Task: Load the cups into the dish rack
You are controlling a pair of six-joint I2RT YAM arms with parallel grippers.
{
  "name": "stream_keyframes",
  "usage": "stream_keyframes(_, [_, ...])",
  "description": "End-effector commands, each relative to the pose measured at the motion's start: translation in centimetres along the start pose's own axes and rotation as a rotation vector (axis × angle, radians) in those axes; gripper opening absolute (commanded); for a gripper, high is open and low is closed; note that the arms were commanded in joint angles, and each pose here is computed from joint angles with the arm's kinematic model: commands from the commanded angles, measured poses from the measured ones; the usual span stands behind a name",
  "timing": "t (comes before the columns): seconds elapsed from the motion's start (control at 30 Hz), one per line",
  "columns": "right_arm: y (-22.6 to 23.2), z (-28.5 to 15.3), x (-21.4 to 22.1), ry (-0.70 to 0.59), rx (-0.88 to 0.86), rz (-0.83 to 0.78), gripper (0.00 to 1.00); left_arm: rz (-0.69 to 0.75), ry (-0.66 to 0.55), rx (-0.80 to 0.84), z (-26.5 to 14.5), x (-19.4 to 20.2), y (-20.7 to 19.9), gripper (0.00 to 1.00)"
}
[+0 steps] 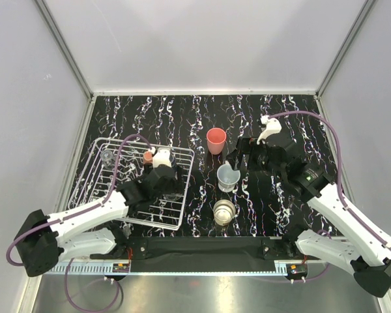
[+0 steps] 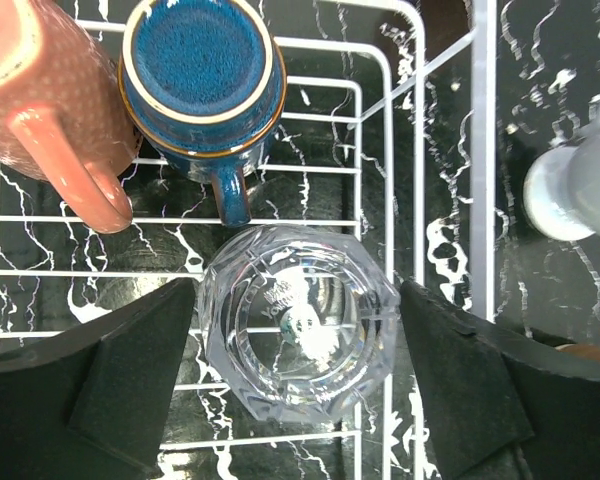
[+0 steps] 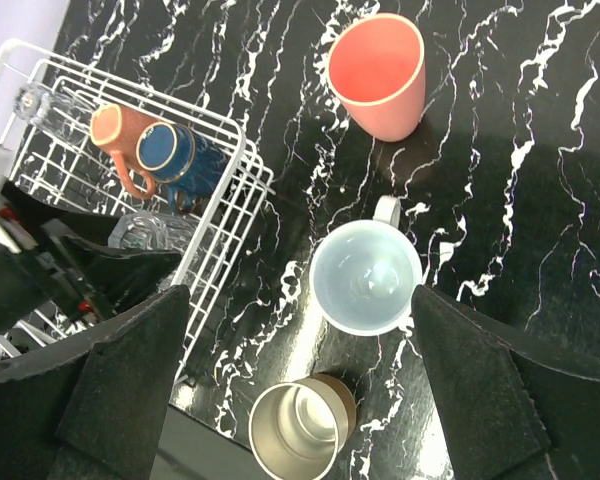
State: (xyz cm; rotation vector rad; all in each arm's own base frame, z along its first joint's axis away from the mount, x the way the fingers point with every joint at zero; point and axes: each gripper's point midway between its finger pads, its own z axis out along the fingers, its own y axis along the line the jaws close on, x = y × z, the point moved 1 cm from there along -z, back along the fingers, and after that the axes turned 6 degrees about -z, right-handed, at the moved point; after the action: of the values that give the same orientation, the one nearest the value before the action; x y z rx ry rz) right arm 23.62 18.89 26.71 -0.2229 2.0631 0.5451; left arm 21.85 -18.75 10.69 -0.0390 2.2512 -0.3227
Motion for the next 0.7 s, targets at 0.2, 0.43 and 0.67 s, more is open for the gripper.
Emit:
stream_keyframes(0.2, [0.4,0.5,-1.3,-0.016,0.01,0.024,1.0,-0.085,-0.11,0.06,-2.6,-4.1,-1.3,0.91])
stream_keyframes(0.43, [-0.5,4.5,-2.1,0.059,0.152,0.065,1.0,-0.141,-0.203,0.077,-6.9,-7.6,-0.4,0.91])
stream_keyframes(0.67, [-3.8,10.5,-3.0,0.181,0.351,0.102,0.98,-0.202,-0.286,0.152,-11.1,-10.7,-0.1,0.9])
